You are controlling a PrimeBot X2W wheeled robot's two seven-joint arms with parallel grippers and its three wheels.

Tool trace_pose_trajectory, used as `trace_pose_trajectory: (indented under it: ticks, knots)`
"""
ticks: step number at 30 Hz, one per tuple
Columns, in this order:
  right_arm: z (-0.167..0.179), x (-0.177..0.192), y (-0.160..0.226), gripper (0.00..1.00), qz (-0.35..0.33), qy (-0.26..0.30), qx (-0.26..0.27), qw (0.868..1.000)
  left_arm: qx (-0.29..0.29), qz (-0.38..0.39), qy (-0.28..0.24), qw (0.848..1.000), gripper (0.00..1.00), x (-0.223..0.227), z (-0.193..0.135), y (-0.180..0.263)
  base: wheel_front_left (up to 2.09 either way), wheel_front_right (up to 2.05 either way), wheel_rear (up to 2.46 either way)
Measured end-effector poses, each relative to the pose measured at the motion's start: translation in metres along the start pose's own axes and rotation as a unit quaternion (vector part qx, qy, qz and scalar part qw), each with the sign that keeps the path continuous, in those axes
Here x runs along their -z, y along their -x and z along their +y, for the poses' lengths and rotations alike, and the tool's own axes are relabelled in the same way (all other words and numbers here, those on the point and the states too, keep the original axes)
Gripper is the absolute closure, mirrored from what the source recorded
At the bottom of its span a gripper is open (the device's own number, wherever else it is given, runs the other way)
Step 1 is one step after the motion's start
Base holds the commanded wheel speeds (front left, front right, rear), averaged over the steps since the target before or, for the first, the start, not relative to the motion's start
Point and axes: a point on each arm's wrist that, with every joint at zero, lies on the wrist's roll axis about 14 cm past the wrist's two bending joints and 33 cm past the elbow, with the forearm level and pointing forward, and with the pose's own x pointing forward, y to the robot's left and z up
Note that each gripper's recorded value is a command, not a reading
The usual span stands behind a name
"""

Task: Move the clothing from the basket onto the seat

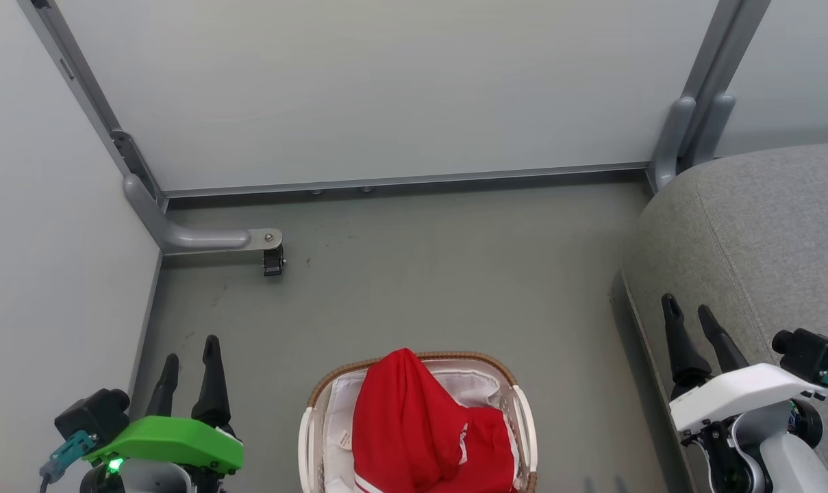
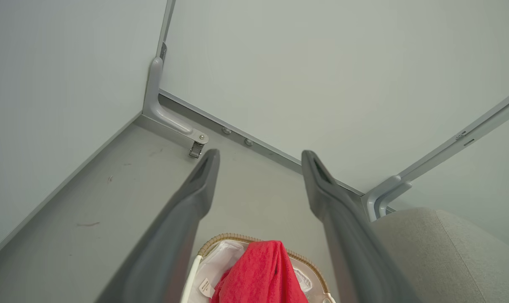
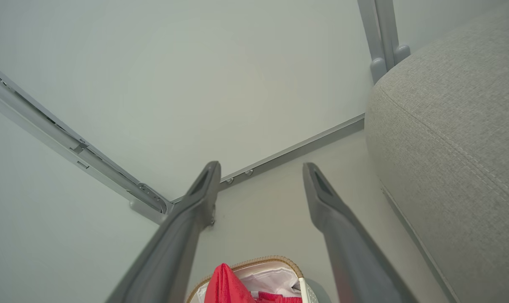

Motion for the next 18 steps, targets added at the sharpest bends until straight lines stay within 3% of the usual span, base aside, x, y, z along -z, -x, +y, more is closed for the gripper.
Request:
trace_pose_trajectory:
  ticks: [18]
  knots:
    - [0.006,0.003,0.001,0.0,0.0,0.11,-0.019,0.994,0.029,0.002,-0.095,0.995,0.0,0.007,-0.014,0.0,0.0,0.0,0.0]
